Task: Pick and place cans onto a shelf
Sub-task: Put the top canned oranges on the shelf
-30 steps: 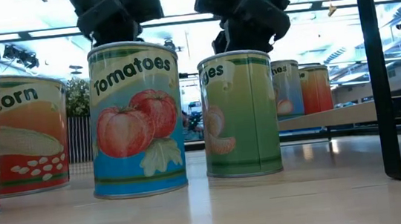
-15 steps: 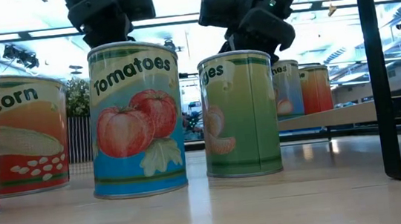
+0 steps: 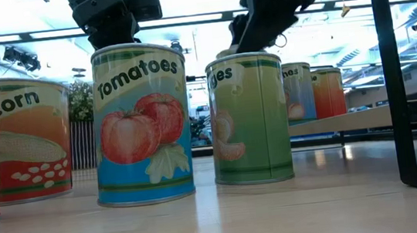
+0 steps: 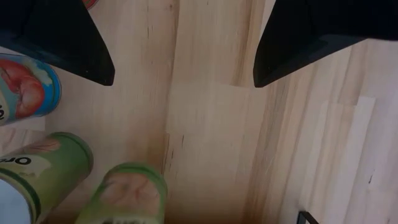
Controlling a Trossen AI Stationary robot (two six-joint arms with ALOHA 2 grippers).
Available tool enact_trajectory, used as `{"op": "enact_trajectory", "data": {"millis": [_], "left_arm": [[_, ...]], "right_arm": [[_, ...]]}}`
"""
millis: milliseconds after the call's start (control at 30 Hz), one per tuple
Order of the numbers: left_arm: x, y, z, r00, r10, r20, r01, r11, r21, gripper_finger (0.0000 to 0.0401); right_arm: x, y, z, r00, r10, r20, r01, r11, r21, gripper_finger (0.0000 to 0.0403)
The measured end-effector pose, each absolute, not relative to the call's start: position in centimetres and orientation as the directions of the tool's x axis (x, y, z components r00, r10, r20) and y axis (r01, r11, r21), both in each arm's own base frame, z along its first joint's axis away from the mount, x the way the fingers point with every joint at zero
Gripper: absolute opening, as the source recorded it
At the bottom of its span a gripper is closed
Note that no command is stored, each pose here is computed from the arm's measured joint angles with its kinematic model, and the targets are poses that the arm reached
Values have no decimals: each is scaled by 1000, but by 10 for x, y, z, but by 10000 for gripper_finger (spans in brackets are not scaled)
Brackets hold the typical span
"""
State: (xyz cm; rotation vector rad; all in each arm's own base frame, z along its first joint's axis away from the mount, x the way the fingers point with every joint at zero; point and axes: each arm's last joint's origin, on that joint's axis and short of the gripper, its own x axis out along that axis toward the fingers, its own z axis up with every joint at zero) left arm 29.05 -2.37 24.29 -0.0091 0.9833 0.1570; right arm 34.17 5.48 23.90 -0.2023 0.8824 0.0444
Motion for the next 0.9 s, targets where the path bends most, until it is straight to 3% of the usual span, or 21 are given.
{"op": "enact_trajectory", "data": {"millis": [167, 500, 900], "left_arm": [[290, -23, 243, 542, 129, -830, -138, 988, 64, 389], [290, -27, 242, 542, 122, -831, -131, 990, 60, 389], [290, -26, 243, 545, 148, -825, -136, 987, 87, 389]], "right_arm": [[323, 54, 265, 661, -45, -749, -116, 980, -161, 331], [275, 71, 291, 591, -47, -805, -89, 988, -123, 332], [231, 75, 262, 493, -111, -863, 58, 994, -95, 332]]}}
